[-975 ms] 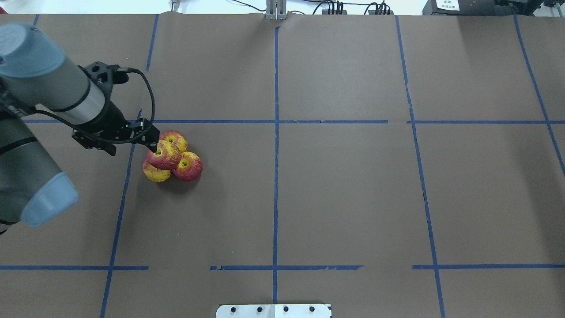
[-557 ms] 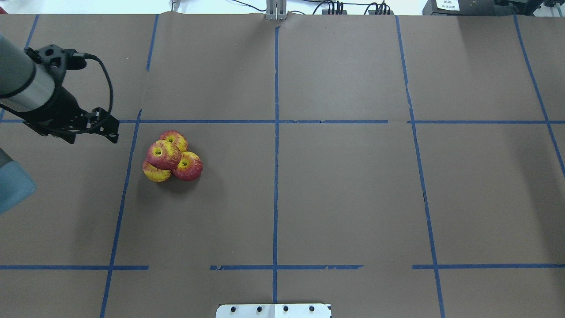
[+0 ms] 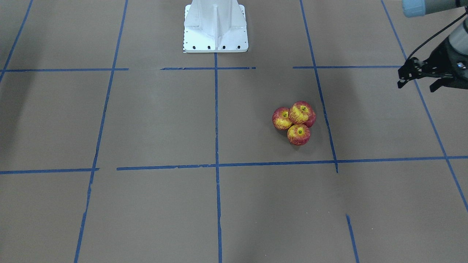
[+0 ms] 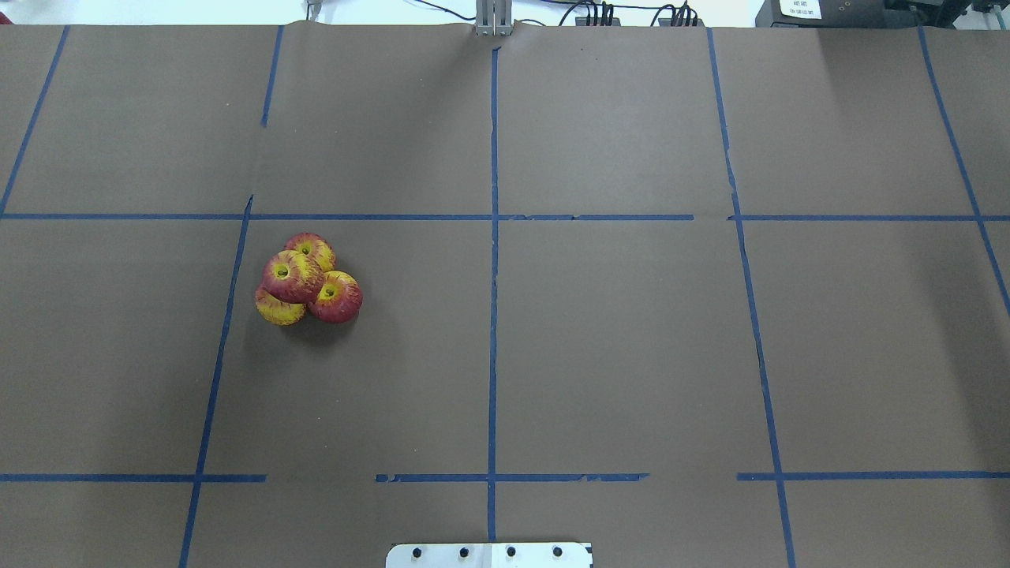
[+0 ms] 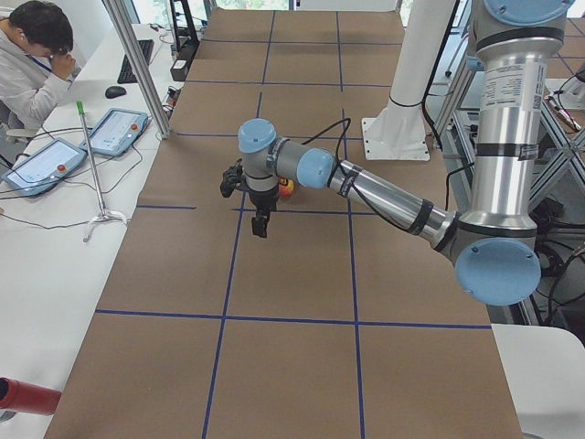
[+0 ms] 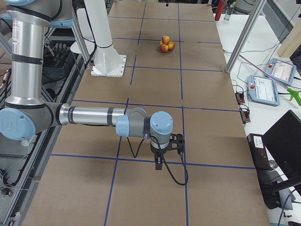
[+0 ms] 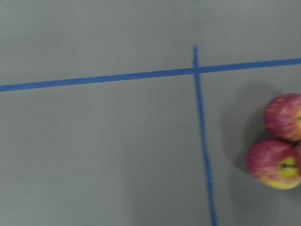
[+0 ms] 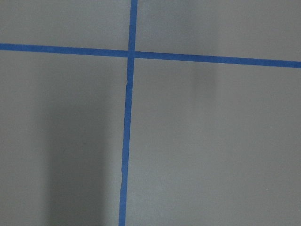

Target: Stack apples

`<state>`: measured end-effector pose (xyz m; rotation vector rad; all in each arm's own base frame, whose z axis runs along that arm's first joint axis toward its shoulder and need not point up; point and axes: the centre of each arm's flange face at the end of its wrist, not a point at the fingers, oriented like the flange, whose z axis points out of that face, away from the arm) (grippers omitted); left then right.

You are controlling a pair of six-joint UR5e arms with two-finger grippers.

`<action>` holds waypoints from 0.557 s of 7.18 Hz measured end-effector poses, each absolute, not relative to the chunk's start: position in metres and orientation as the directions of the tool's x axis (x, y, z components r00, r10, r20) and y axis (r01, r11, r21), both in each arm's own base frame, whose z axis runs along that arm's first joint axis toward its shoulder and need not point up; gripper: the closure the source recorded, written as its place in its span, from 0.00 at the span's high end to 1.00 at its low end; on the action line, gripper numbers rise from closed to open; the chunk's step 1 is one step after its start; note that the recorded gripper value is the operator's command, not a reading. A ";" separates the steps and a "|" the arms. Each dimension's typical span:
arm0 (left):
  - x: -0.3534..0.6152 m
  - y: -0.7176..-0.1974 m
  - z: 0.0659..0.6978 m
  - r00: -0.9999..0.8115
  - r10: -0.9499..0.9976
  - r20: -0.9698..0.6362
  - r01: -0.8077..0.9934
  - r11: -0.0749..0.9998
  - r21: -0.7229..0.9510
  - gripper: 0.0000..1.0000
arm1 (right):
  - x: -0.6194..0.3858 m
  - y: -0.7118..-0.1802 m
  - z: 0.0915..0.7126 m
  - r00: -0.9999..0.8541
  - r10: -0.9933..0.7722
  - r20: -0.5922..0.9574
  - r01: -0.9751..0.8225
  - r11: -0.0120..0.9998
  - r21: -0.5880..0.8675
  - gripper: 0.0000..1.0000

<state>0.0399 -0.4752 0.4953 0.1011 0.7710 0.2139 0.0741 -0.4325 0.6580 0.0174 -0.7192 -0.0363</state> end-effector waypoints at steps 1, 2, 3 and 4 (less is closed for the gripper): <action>-0.005 -0.473 0.537 0.698 0.233 -0.677 -0.155 0.972 0.175 1.00 | 0.074 -0.432 0.658 0.752 -0.039 0.658 0.027 0.999 0.029 1.00; -0.042 -0.464 0.575 0.699 0.204 -0.686 -0.132 0.979 0.156 1.00 | 0.074 -0.432 0.658 0.752 -0.039 0.658 0.027 0.999 0.029 1.00; -0.061 -0.456 0.605 0.696 0.168 -0.698 -0.113 0.986 0.126 1.00 | 0.074 -0.432 0.658 0.752 -0.039 0.658 0.027 0.999 0.029 1.00; -0.070 -0.451 0.624 0.695 0.142 -0.705 -0.100 0.990 0.101 1.00 | 0.074 -0.432 0.658 0.752 -0.039 0.658 0.027 0.999 0.029 1.00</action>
